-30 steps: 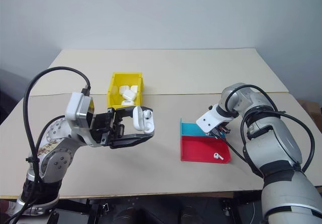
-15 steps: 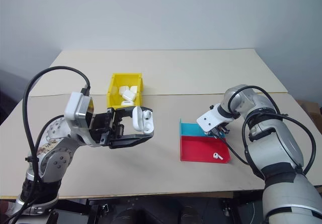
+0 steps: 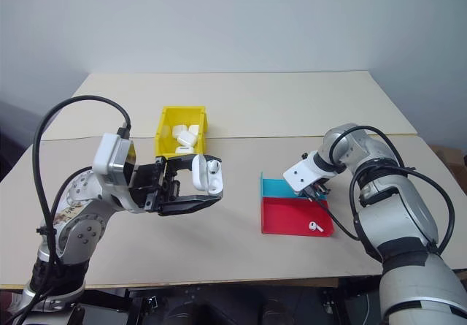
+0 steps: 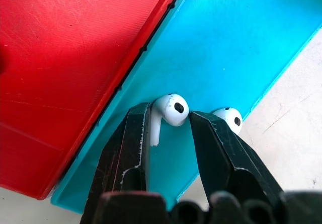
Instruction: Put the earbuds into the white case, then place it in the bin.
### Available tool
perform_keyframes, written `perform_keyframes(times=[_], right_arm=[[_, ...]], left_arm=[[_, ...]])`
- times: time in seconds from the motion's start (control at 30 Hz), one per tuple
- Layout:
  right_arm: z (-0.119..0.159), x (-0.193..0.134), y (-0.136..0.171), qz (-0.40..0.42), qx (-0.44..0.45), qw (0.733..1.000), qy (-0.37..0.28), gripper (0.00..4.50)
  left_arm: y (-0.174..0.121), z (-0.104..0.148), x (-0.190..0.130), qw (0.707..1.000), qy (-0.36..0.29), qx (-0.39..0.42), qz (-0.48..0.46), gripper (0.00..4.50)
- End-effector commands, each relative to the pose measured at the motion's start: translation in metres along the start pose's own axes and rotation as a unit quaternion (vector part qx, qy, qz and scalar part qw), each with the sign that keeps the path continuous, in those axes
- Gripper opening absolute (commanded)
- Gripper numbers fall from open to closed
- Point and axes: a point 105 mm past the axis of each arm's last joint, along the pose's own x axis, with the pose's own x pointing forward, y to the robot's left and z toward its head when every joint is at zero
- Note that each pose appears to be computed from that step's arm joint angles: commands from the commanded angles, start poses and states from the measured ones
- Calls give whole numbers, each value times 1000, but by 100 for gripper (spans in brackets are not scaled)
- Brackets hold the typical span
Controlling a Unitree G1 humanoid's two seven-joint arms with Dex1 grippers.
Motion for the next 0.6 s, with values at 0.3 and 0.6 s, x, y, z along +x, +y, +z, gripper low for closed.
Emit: perform_keyframes(times=[0.3,0.6], right_arm=[[1,11,11,27,15,999,-13,62],[3,-47,-21,-132,126,976,-121,62]], left_arm=[[-4,9,0,1000,-10,17,-4,282],[5,10,2,1000,-14,17,-10,282]])
